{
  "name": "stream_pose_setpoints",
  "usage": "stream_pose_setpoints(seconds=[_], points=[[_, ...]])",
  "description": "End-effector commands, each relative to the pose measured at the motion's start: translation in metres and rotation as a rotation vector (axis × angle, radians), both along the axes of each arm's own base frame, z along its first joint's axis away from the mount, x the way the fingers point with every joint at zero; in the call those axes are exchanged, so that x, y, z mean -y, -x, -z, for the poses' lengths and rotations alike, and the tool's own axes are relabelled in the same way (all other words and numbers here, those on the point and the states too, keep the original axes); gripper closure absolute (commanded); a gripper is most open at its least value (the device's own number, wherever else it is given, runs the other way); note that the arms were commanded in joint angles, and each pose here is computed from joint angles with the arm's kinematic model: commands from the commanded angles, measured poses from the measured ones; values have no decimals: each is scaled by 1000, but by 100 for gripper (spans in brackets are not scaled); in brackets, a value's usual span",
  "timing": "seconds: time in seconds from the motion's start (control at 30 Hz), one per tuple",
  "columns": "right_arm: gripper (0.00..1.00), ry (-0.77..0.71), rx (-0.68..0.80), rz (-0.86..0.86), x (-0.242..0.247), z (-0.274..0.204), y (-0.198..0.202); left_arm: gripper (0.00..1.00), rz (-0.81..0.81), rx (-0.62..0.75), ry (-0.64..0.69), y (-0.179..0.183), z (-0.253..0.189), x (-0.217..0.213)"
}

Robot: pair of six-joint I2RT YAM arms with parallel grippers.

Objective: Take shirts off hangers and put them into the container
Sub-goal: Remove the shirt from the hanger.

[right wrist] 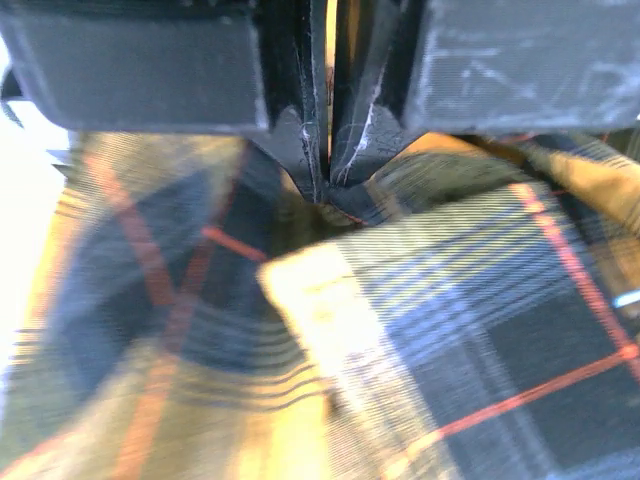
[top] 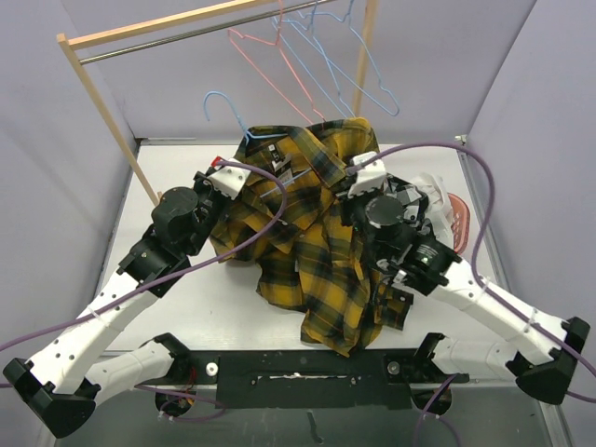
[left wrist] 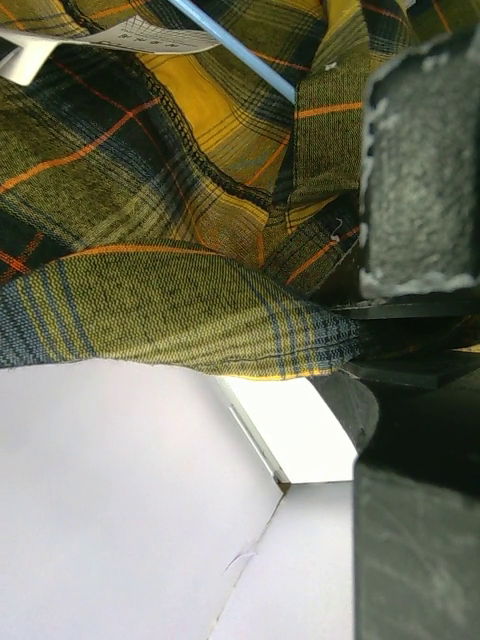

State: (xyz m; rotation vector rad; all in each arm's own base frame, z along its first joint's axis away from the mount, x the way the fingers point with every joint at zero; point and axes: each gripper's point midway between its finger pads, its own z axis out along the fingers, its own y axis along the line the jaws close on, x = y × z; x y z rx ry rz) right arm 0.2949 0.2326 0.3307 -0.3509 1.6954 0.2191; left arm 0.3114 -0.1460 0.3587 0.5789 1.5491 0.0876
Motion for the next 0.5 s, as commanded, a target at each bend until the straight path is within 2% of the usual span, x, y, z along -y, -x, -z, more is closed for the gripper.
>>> stream_pose_setpoints(seconds=[0.0, 0.13, 0.27, 0.47], points=[[100, -86, 200, 196, 70, -92, 12, 100, 3, 109, 139, 4, -45, -2], [100, -73, 269, 250, 99, -135, 22, 100, 17, 109, 150, 6, -47, -2], [100, -51, 281, 254, 108, -159, 27, 100, 32, 114, 153, 8, -48, -1], [100, -69, 375, 318, 135, -210, 38, 100, 133, 124, 154, 18, -50, 12]])
